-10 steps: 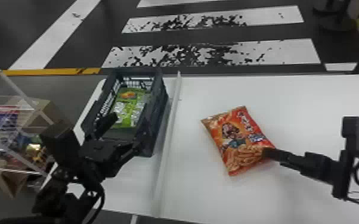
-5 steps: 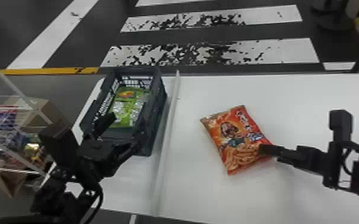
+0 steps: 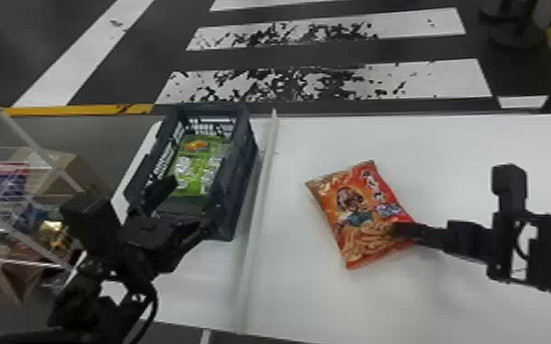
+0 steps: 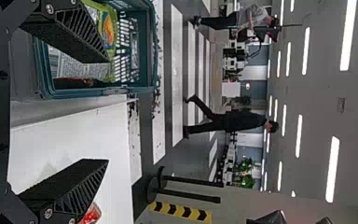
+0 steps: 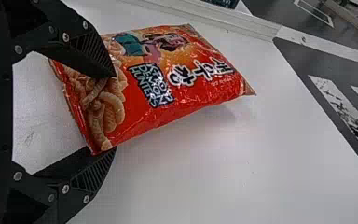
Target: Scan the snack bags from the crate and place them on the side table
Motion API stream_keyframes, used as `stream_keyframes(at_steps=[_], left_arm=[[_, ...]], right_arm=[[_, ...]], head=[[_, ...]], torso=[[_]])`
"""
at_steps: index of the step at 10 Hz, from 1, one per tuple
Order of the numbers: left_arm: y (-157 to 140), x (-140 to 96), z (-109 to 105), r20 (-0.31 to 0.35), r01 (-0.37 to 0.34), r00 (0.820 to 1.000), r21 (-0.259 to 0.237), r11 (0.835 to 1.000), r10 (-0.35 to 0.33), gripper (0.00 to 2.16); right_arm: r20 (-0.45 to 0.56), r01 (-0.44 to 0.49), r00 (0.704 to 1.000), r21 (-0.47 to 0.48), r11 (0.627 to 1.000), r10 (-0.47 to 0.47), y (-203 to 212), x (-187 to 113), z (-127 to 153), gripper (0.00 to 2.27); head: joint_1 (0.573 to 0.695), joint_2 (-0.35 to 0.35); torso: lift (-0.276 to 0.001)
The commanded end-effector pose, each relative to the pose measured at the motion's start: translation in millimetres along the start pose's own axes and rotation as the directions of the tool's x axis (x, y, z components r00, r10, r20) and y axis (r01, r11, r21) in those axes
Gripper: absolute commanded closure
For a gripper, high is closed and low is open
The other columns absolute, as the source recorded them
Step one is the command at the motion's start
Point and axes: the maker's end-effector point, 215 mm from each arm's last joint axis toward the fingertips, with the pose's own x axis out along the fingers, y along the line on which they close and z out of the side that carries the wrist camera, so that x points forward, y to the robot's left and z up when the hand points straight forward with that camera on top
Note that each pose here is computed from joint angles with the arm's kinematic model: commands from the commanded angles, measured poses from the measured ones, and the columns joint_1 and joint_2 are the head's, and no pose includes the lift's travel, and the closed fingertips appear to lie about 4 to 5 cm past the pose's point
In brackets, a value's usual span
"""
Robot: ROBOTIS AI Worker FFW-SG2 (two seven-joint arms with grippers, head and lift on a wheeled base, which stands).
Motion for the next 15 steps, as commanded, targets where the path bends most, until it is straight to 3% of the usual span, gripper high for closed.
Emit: stream_keyframes(at_steps=[1,2,5,7,8,9,10,11,12,13,15], left_arm=[[1,0,-3,-0.005,-0.002,1.000,-0.002,1.000,0.002,0.12],[3,-1,-4,-0.008,-0.005,1.000,-0.001,1.000,0.005,0.12],[5,-2,-2,-0.003,-0.007,1.000,-0.008,1.000,0.007,0.12],[4,-2,3,0.007,-0.011,1.000,-0.005,1.000,0.011,0.12],[3,-2,3,0.007,-0.008,1.000,-0.008,1.000,0.008,0.12],[1,-1,1,0.003,-0.004,1.000,-0.012,1.000,0.004,0.12],[-1,0,1,0.002,-0.001,1.000,-0.014,1.000,0.001,0.12],[-2,1,1,0.003,0.001,1.000,-0.017,1.000,-0.001,0.12],[-3,1,0,0.001,0.002,1.000,-0.019,1.000,-0.002,0.12],[-3,1,0,0.001,0.002,1.000,-0.019,1.000,-0.002,0.12],[-4,1,1,0.003,0.006,1.000,-0.021,1.000,-0.006,0.12]], right_arm=[[0.017,0.012,1.000,-0.007,1.000,-0.012,0,2,5,1.98],[0.069,0.020,0.997,-0.023,1.000,-0.019,-3,-1,14,2.26],[0.131,-0.065,0.989,-0.016,0.998,0.067,13,-15,27,2.26],[0.234,-0.065,0.969,-0.057,0.996,0.076,23,-55,53,2.26],[0.297,-0.011,0.954,-0.104,0.994,0.042,27,-83,69,2.25],[0.352,0.109,0.935,-0.167,0.980,-0.044,20,-110,81,2.25],[0.405,0.257,0.902,-0.229,0.939,-0.148,10,-130,87,2.25],[0.469,0.400,0.854,-0.309,0.863,-0.227,7,-144,93,2.25],[0.531,0.529,0.798,-0.390,0.754,-0.286,8,-152,96,2.25],[0.599,0.655,0.731,-0.482,0.582,-0.326,16,-156,100,2.25],[0.677,0.790,0.595,-0.592,0.160,-0.433,9,-150,86,2.25]], head=[[0.695,0.220],[0.695,0.221],[0.695,0.222],[0.695,0.214],[0.695,0.207],[0.695,0.184],[0.695,0.154],[0.695,0.124],[0.695,0.093],[0.695,0.075],[0.695,0.068]], torso=[[-0.094],[-0.094],[-0.094],[-0.094],[-0.094],[-0.094],[-0.094],[-0.094],[-0.094],[-0.094],[-0.094]])
